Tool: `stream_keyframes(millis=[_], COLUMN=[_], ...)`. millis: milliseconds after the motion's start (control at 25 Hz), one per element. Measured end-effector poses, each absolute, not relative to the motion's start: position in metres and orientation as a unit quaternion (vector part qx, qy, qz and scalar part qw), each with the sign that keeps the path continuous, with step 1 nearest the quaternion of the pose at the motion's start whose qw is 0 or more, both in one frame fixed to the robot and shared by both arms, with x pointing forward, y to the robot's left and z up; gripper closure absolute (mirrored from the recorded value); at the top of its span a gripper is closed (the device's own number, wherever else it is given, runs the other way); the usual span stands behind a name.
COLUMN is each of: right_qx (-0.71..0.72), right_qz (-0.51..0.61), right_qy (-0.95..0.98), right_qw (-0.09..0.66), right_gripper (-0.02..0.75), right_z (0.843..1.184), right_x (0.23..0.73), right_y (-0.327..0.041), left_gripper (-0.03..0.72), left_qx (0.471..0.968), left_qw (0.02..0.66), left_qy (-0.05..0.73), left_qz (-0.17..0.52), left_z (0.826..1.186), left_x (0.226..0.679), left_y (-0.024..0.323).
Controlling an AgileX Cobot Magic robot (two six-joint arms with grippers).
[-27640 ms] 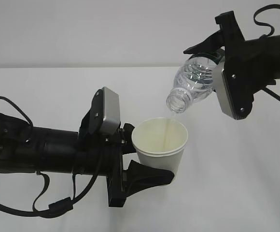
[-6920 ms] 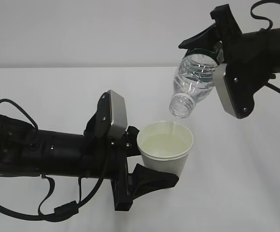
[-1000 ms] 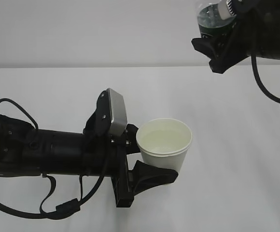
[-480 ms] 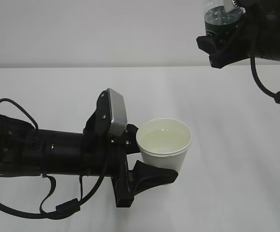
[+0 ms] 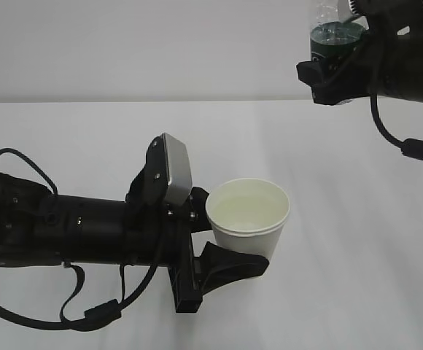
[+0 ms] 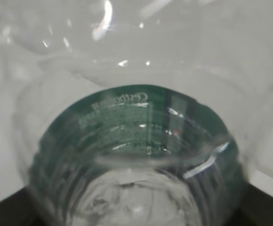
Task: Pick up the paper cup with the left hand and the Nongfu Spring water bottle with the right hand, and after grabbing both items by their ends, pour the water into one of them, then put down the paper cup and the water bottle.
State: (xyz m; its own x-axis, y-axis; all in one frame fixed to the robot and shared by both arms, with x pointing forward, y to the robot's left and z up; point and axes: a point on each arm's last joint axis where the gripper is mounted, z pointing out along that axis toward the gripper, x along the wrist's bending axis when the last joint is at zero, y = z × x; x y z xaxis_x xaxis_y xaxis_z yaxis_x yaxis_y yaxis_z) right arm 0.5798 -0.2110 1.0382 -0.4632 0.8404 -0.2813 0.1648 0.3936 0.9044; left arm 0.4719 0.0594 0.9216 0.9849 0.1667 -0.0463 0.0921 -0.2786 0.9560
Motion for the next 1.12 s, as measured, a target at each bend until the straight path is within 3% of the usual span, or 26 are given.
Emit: stream_keyframes(millis=[440,880,1120], right_qx=[0.385,0.411,0.428], right_qz=[0.446,0.439,0.453], right_qy=[0.717,0.691,0.666], right_qw=[0.373,0.401,0.41], right_gripper=[0.246,0.246,0.246], right_z=[1.018,1.016,0.998], right_x=[0.594,0.601,0.593], right_y=[-0.22,-0.244,-0.25], left_gripper=[0.214,0.214,0.215], left_qx=[0.799,0.802,0.802], left_qw=[0.595,0.59,0.59], left_qy=[0.081,0.088,0.088], left_qz=[0.032,0.036,0.036], left_z=[0.922,0.921,0.921], left_x=[0.472,0.473,0.473], left_y=[0.059,0.06,0.06])
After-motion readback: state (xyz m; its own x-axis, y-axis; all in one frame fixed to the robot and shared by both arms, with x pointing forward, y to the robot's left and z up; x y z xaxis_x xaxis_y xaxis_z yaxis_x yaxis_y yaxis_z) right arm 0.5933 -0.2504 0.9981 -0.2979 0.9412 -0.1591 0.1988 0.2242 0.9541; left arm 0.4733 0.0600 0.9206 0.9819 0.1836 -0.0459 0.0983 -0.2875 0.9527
